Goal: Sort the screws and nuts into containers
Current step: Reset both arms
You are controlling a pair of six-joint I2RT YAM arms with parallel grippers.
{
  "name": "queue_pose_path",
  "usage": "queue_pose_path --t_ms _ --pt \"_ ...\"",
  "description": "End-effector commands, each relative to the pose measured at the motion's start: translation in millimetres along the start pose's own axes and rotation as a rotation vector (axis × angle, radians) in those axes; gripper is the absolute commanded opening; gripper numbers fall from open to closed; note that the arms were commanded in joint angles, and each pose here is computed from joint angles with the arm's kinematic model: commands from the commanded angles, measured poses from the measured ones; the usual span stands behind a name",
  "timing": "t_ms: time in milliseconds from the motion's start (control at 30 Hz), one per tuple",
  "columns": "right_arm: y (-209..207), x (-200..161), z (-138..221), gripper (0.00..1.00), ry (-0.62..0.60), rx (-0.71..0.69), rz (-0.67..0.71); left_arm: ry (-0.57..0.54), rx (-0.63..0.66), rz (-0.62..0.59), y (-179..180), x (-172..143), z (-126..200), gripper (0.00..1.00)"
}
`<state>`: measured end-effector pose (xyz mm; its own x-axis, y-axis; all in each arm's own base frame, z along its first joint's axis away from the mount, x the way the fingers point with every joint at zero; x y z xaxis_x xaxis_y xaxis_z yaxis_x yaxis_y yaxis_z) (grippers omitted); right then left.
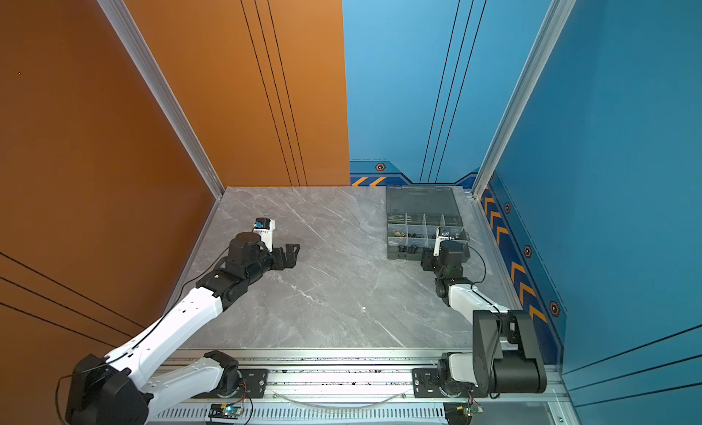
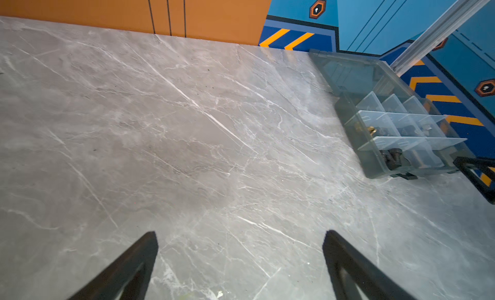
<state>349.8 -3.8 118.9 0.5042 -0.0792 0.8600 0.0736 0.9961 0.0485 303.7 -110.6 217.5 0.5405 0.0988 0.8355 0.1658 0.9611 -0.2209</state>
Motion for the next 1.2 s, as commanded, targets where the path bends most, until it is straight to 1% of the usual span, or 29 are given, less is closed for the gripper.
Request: queue_pose_path --t_ms 0,100,167,233,300,467,567,600,633,767,900,1033,1167 --pt "4.4 9.4 -6.7 0.66 -0.084 -0.012 0.027 -0.049 0.076 -0.025 17.2 0.4 4.6 0.98" --pt "4.4 7.0 -10.3 0.67 -0.114 -0.041 0.058 -0.07 0.112 -0.029 28.0 -3.5 6.9 0.98" --pt "1.6 2.2 -15.4 0.67 -0.133 -0.058 0.045 -0.079 0.136 -0.031 35.1 -5.0 9.3 0.98" --pt "-4.2 0.4 -14.7 0.67 -0.123 -0.069 0.019 -0.091 0.176 -0.032 44.9 -6.0 12.3 0.98" --pt "-6.6 -2.1 -14.0 0.68 -0.144 -0.078 0.008 -0.106 0.206 -0.027 55.7 -8.4 13.7 0.98" --pt "-8.8 -5.2 -13.6 0.74 -0.16 -0.096 0.003 -0.178 0.263 -0.071 81.3 -17.7 10.4 0.98" --pt "-8.7 -5.3 -13.5 0.81 -0.158 -0.095 0.003 -0.219 0.308 -0.096 99.7 -25.7 6.0 0.98" --pt "-8.7 -5.3 -13.7 0.96 -0.158 -0.096 0.003 -0.23 0.32 -0.093 107.3 -28.5 4.1 0.98" --pt "-8.4 -4.3 -13.6 1.0 -0.161 -0.096 0.004 -0.239 0.323 -0.087 114.0 -29.5 2.5 0.98" --pt "-8.8 -6.6 -13.0 1.0 -0.164 -0.102 0.004 -0.252 0.349 -0.069 136.8 -36.2 -9.3 0.98" --pt "-8.9 -6.7 -13.1 1.0 -0.164 -0.101 0.003 -0.282 0.327 -0.08 147.5 -40.2 -24.4 0.98" --pt "-9.3 -7.8 -13.0 1.0 -0.163 -0.103 0.003 -0.284 0.277 -0.096 145.2 -41.1 -39.3 0.98" --pt "-9.3 -6.9 -13.2 1.0 -0.164 -0.103 0.003 -0.283 0.279 -0.098 149.4 -50.0 -51.4 0.98"
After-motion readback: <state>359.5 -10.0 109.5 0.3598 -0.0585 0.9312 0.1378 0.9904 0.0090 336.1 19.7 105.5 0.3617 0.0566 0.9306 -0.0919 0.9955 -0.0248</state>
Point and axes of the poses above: each gripper's point midway between its finger pads, its own z axis back along the fingers, its own y axis along the line the jaws close on, x = y × z, the point moved 4 cm from there along z, back along the fingers, and after that the axes turned 1 degree about -z, right-handed, at the moved point
